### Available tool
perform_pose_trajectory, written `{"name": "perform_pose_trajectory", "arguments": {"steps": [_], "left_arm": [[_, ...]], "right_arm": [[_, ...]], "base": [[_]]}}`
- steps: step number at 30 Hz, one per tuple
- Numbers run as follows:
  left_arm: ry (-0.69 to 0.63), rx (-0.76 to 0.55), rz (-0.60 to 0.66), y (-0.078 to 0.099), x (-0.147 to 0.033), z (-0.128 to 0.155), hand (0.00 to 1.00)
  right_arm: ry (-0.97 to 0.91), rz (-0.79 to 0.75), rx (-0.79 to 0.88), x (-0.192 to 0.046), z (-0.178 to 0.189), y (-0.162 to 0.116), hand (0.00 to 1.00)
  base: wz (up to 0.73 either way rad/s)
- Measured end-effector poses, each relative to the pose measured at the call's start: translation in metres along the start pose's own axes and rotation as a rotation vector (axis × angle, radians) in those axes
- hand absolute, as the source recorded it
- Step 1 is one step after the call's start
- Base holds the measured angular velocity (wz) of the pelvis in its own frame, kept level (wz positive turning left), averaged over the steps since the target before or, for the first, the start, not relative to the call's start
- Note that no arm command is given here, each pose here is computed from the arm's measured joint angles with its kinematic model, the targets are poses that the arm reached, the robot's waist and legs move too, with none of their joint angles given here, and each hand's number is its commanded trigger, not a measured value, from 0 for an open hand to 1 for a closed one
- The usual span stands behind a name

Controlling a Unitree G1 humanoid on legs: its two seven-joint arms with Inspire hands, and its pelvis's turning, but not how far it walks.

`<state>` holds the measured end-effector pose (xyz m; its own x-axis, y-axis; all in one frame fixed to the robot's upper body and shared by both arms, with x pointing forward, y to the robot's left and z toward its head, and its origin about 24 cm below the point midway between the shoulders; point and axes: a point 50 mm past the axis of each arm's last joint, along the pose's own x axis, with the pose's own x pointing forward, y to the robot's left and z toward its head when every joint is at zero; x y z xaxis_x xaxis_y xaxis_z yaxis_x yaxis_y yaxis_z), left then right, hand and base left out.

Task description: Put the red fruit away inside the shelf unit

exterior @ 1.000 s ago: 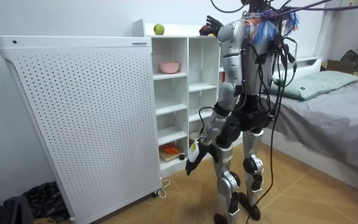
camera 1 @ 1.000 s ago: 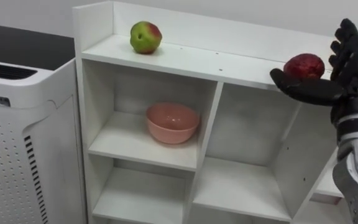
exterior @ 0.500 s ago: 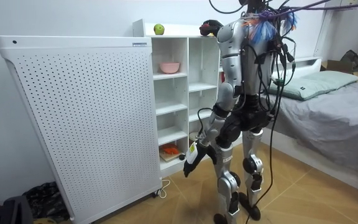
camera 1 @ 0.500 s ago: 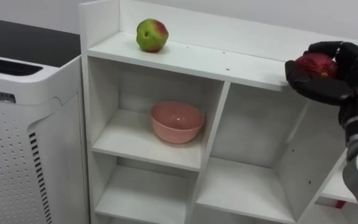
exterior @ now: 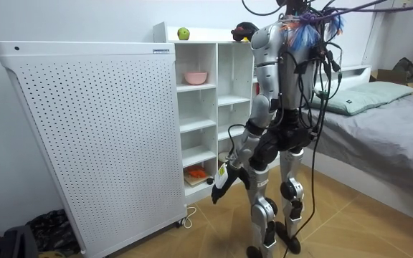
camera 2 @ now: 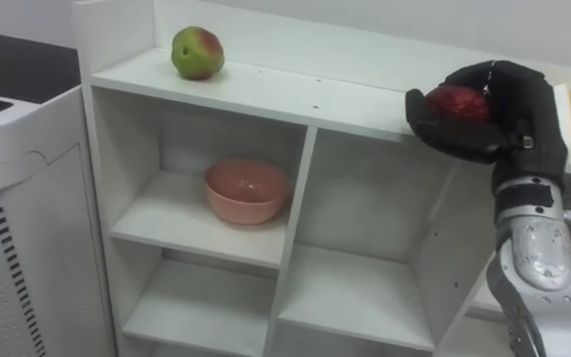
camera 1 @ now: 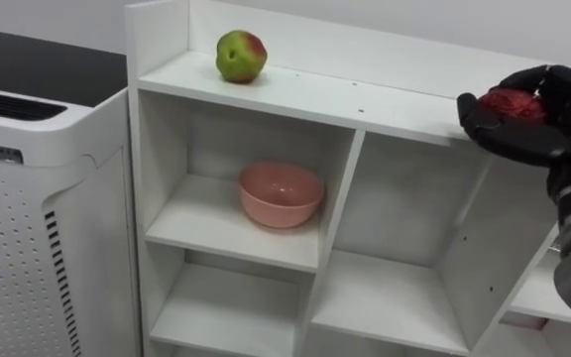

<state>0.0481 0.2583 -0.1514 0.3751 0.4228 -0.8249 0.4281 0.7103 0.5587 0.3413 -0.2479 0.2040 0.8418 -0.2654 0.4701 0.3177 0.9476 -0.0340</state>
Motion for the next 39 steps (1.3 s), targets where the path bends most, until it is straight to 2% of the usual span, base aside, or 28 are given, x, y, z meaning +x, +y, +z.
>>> {"name": "perform_pose_trajectory", "arguments": {"steps": [6, 16, 25, 31, 39], "left_arm": [[0.007, 0.001, 0.012, -0.002, -0.001, -0.002, 0.00], [0.013, 0.016, -0.005, -0.006, -0.001, 0.000, 0.00], [0.034, 0.022, 0.008, -0.007, -0.002, -0.003, 0.00], [0.033, 0.024, 0.010, -0.013, -0.003, 0.000, 0.00], [0.000, 0.034, 0.003, -0.015, -0.002, 0.011, 0.00]], "right_arm": [[0.020, 0.032, 0.090, -0.001, -0.001, 0.003, 1.00], [0.046, 0.229, 0.200, -0.031, -0.002, 0.034, 1.00], [0.050, 0.394, 0.289, -0.043, 0.005, 0.056, 1.00], [0.227, 0.449, 0.321, -0.075, -0.031, 0.058, 1.00], [0.484, 0.334, 0.536, -0.109, -0.078, 0.052, 1.00]], "base": [[-0.06], [-0.10], [0.02], [0.00], [-0.02]]}}
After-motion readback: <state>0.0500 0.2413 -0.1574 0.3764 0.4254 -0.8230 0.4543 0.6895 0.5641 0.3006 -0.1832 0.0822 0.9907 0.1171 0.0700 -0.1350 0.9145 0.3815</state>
